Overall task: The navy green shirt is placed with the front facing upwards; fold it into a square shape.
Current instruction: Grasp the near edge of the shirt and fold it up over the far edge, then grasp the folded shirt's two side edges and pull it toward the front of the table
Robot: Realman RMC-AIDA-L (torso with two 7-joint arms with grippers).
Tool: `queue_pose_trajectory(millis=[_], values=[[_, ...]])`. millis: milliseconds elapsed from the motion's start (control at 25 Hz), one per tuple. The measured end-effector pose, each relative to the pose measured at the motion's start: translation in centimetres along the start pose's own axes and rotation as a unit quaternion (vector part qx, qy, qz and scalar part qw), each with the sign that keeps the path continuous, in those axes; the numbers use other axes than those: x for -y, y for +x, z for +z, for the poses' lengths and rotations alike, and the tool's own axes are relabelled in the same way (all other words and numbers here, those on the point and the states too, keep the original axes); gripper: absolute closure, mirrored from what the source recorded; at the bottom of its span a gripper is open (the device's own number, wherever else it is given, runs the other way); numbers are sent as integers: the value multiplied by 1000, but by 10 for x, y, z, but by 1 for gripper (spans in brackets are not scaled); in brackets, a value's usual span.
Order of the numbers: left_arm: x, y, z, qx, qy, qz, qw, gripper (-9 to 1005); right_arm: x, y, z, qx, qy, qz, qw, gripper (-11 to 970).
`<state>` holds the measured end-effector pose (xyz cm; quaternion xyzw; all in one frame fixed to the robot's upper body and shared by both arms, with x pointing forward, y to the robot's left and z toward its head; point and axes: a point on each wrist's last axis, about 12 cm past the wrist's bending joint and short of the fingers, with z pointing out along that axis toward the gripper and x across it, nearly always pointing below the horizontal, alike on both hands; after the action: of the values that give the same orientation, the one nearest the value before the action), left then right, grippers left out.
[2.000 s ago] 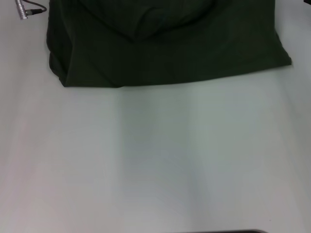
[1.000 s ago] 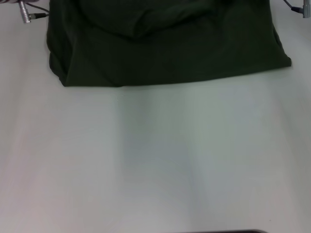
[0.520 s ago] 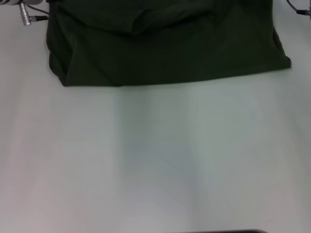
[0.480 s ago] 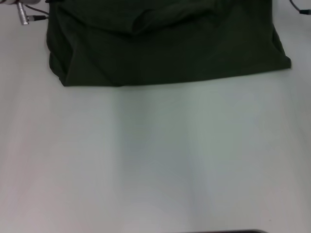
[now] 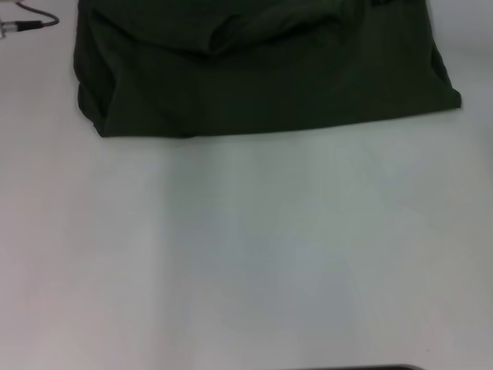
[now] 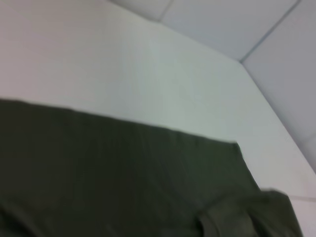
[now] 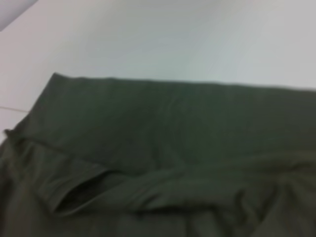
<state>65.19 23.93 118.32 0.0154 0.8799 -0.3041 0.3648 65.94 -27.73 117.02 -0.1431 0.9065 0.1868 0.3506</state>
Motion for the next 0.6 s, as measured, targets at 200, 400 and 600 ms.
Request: queue_pose_trajectory(millis=[200,400,600], values=[[-21,7,-18,-51,37,-45,997,355,15,21,-18,-31,-46,55,997,278],[-53,21,-39,-40,60,-103,992,357,34,54,-37,11,-84,94,992,280],[-69,39,-51,-29,87,-124,988,360,45,86,-55,93,-121,97,984,283]])
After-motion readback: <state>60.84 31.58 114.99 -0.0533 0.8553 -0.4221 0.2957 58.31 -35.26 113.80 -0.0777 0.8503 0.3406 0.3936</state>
